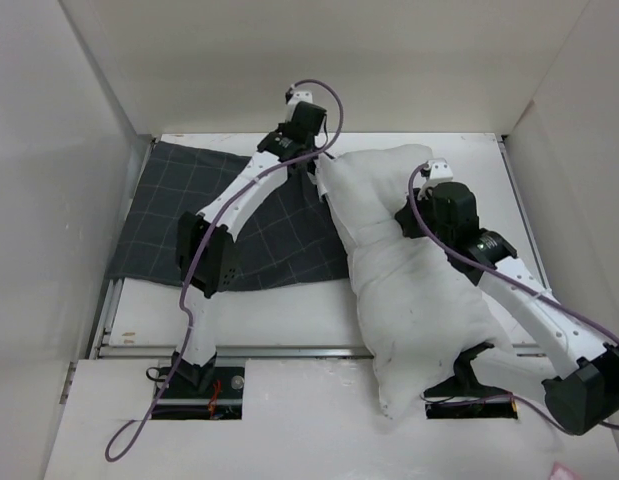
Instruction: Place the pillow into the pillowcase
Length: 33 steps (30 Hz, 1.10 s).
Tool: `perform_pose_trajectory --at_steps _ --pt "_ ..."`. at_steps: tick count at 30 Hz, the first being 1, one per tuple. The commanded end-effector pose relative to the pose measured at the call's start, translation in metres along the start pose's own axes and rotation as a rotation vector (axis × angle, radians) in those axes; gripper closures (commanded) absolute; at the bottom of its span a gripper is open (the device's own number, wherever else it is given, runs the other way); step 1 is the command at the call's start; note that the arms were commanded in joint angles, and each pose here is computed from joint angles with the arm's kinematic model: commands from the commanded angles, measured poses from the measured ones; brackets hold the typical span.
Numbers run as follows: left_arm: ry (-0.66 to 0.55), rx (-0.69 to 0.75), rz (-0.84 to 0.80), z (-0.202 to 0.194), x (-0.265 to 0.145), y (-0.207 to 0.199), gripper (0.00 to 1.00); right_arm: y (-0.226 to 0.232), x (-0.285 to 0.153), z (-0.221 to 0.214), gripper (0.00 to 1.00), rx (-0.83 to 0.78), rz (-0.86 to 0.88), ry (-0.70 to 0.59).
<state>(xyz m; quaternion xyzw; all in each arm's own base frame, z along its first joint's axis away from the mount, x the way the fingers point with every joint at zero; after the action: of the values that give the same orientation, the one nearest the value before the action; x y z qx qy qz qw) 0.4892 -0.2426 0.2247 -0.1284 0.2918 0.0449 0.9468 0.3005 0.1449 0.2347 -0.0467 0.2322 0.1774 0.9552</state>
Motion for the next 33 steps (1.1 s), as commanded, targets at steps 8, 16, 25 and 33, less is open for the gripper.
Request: perform_pose_trajectory --at_steps 8,16,25,33 --pt "-0.057 -0.036 -0.087 0.033 -0.041 0.010 1.00 -0.006 0.030 -0.047 1.00 -0.020 -0.072 0.219" --pt "-0.045 -0.003 -0.142 0.036 -0.049 -0.002 1.00 0.073 0.048 -0.049 1.00 -0.200 0.126 0.228" --pt "-0.014 0.035 -0.173 0.019 -0.079 -0.010 1.00 0.036 0.089 0.003 1.00 -0.107 -0.246 0.129" --pt "0.010 0.054 -0.264 0.004 -0.115 -0.020 1.00 0.021 0.082 0.057 1.00 -0.051 -0.179 -0.029"
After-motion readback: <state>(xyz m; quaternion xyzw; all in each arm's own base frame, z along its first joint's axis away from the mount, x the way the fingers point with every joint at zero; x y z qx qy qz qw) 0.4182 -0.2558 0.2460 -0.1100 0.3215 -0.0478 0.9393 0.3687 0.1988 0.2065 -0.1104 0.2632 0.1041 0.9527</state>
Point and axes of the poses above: each gripper's point midway between its finger pads, its own x axis out along the fingers, its own y axis along the line the jaws close on, z = x × y, the point moved 2 cm from there along -x, back along the fingers, and after that the axes turned 13 degrees about -x, right-handed, at the moved point
